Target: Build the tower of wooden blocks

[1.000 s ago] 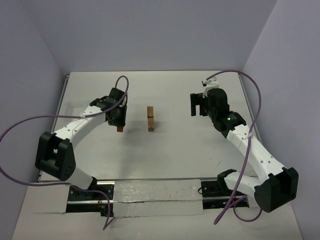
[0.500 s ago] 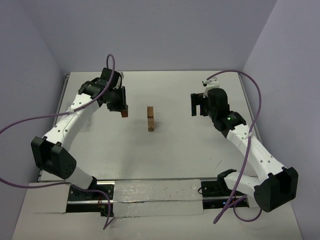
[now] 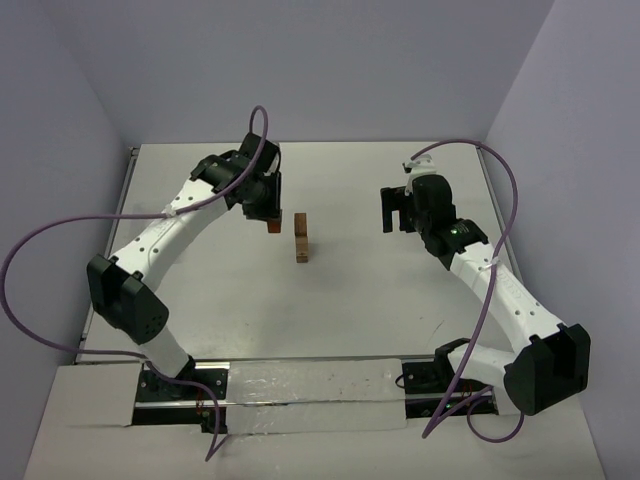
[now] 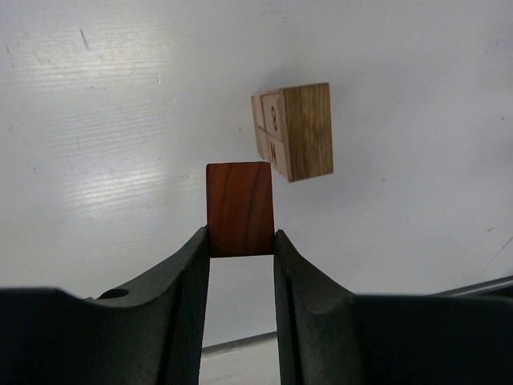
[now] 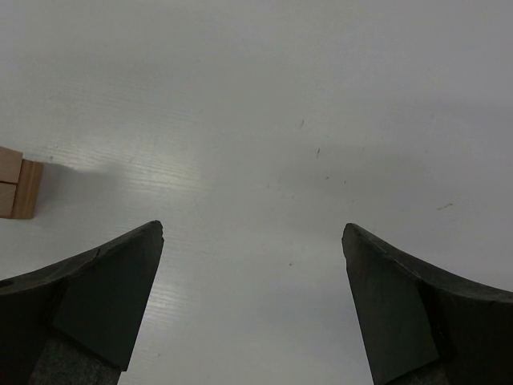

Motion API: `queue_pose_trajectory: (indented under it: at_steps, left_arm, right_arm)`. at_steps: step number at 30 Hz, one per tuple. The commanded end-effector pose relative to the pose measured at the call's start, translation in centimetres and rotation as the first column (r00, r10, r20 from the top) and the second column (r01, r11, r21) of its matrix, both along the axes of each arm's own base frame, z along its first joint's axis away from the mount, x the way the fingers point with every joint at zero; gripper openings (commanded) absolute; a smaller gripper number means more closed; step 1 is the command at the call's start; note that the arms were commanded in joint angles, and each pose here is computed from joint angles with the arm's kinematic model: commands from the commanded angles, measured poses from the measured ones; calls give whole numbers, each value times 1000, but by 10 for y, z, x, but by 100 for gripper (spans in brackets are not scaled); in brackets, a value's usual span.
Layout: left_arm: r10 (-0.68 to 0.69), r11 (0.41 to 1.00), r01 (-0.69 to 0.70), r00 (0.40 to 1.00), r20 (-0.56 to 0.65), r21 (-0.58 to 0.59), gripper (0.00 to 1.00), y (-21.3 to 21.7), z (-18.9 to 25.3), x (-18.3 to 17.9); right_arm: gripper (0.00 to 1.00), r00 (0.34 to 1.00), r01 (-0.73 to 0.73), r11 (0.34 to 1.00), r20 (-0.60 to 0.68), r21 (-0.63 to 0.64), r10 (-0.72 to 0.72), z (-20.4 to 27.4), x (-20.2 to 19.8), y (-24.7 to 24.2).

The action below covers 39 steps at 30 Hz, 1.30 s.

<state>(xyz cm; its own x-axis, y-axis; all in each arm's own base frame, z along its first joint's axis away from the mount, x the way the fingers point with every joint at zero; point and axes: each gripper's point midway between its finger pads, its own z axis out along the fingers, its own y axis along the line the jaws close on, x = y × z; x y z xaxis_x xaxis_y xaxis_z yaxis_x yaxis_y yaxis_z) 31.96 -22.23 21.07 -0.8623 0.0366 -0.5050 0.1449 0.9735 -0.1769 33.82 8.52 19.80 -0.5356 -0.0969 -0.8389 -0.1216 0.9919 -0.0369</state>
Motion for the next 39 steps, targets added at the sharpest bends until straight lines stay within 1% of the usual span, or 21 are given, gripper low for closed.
queue_pose_trajectory:
  at_steps: [1, 4, 8, 13, 25, 33, 39]
  left_arm:
    - [33, 999, -34, 995, 96, 14, 0, -14, 22, 18]
    - [5, 999, -10, 992, 125, 35, 0, -33, 25, 17]
    - [-12, 999, 7, 994, 110, 51, 0, -45, 16, 17]
    - [-13, 999, 10, 997, 77, 40, 0, -54, 8, 19]
    - [-16, 999, 15, 999, 46, 35, 0, -63, -3, 24]
    - [-12, 999, 11, 1000, 16, 45, 2, -65, -16, 24]
    - [-9, 999, 9, 1000, 11, 43, 1, -69, -18, 26]
  right_arm:
    - [100, 998, 8, 1000, 55, 25, -10, 23, 9, 0]
    - [100, 999, 6, 1000, 50, 25, -7, 21, 9, 1]
    - [100, 999, 4, 1000, 46, 27, -5, 20, 9, 1]
    - [100, 999, 1, 1000, 44, 25, -2, 19, 8, 0]
    - [100, 1000, -4, 1000, 21, 26, 3, 13, 11, 2]
    - [100, 1000, -12, 999, 12, 37, 11, 13, 12, 5]
    - [100, 1000, -16, 999, 11, 49, 15, 17, 12, 5]
